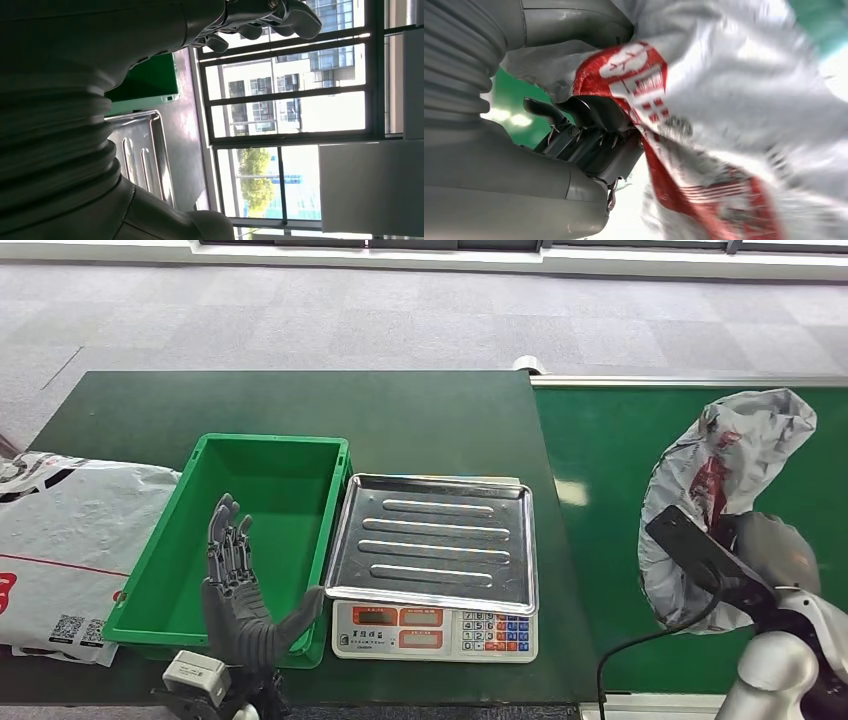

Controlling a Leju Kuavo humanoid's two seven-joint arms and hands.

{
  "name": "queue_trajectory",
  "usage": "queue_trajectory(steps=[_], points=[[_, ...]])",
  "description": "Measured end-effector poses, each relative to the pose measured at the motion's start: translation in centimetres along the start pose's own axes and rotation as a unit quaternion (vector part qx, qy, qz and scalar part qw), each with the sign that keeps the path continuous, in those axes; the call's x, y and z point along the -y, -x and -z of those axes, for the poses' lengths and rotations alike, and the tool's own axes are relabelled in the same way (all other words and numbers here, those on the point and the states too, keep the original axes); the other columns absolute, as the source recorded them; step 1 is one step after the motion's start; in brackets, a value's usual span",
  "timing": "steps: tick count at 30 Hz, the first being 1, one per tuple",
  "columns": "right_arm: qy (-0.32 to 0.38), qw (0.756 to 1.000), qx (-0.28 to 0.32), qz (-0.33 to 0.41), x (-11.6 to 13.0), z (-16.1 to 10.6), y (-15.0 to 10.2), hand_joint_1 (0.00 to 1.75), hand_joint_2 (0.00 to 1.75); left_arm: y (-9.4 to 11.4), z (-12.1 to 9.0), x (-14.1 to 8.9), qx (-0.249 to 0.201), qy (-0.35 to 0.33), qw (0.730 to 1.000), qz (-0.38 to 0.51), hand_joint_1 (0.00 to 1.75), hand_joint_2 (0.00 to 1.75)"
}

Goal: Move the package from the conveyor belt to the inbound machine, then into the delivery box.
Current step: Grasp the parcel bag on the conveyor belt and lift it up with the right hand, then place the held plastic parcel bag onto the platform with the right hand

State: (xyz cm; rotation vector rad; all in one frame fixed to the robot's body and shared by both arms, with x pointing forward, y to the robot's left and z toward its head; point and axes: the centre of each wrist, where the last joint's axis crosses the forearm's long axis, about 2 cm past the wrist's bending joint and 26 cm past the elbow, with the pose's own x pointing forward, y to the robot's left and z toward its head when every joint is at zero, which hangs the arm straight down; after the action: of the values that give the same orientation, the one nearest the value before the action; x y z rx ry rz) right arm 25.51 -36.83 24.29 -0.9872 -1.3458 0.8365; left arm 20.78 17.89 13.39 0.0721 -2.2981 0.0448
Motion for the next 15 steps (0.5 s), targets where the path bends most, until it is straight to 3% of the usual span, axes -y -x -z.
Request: queue_trajectory(steps=[3, 7, 15], points=[[0.007, 0.998, 0.063, 0.032, -0.3, 0.3, -0.5, 1.75, 1.75, 0.0, 0.0, -0.1, -0.001, -0.008, 1.000, 0.002, 0.00, 1.75], [-0.038, 0.996, 0.073, 0.042, -2.2, 2.6, -1.8, 1.75, 1.75, 0.1, 0.4, 0.0, 0.003, -0.012, 1.000, -0.001, 0.00, 1.75], [-0.178, 0.970, 0.163, 0.011, -7.4, 8.8, -10.3, 1.75, 1.75, 0.5, 1.2, 0.7, 0.009, 0.003, 1.000, -0.015, 0.00, 1.75]])
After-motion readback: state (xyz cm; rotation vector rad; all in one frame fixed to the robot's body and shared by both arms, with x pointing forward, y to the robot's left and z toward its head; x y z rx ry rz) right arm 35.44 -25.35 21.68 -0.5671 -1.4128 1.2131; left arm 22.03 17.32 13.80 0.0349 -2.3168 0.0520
